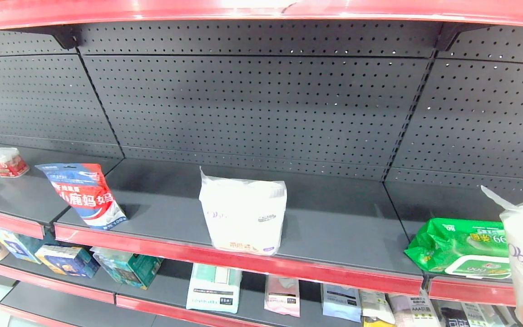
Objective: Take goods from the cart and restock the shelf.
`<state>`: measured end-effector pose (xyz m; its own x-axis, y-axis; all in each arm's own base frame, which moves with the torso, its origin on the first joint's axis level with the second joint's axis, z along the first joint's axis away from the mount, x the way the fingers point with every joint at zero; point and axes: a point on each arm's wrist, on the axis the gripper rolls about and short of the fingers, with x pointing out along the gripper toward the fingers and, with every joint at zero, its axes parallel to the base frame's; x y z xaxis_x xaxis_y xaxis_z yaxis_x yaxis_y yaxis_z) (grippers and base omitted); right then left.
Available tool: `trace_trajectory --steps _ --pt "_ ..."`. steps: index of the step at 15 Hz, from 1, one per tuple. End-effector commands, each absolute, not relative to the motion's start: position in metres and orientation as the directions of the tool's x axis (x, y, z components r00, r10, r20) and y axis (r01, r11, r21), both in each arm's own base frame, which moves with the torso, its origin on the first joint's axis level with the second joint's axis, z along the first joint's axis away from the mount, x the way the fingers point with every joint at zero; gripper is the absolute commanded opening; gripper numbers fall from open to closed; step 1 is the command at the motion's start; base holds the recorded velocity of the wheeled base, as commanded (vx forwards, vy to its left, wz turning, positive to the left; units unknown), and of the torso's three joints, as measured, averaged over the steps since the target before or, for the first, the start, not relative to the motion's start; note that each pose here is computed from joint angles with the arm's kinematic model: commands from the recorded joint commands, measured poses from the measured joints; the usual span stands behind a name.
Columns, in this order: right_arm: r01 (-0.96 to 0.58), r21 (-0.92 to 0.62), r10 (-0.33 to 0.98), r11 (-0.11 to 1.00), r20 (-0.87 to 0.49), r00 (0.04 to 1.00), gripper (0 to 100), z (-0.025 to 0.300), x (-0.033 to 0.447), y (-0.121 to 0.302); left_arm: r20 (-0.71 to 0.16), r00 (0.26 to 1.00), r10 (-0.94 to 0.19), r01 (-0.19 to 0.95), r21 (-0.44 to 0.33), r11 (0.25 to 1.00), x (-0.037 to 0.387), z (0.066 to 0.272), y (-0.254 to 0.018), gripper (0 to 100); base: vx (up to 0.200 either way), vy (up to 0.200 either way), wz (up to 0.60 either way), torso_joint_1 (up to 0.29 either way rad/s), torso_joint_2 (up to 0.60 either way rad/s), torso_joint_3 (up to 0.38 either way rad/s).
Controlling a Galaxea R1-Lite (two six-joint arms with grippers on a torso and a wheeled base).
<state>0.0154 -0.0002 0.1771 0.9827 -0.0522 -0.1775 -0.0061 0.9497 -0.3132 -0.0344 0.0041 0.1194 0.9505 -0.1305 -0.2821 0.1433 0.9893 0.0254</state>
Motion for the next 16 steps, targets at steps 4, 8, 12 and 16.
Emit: trace_trajectory --steps 4,8,12,16 --pt "-0.026 -0.315 -0.032 0.949 -0.176 0.984 0 0.180 0.020 0.000 -0.243 0.970 0.004 0.012 0.065 0.998 -0.032 0.096 0.007 100 0.000 0.000 0.00 0.000 0.00 0.000" --pt "-0.042 -0.298 -0.002 0.954 -0.145 0.989 0 0.196 0.039 -0.002 -0.015 0.997 -0.072 0.072 0.005 0.997 -0.015 0.086 0.003 100 0.000 0.000 0.00 0.000 0.00 0.000" --pt "-0.104 -0.250 0.072 0.963 -0.133 0.989 0 0.217 0.065 0.001 -0.034 0.999 -0.018 0.017 -0.029 0.999 -0.015 0.084 0.004 100 0.000 0.000 0.00 0.000 0.00 0.000" --pt "-0.262 -0.159 0.237 0.952 -0.162 0.958 0 0.235 0.091 0.015 -0.032 0.999 -0.023 0.021 -0.067 0.998 -0.015 0.084 0.004 100 0.000 0.000 0.00 0.000 0.00 0.000"
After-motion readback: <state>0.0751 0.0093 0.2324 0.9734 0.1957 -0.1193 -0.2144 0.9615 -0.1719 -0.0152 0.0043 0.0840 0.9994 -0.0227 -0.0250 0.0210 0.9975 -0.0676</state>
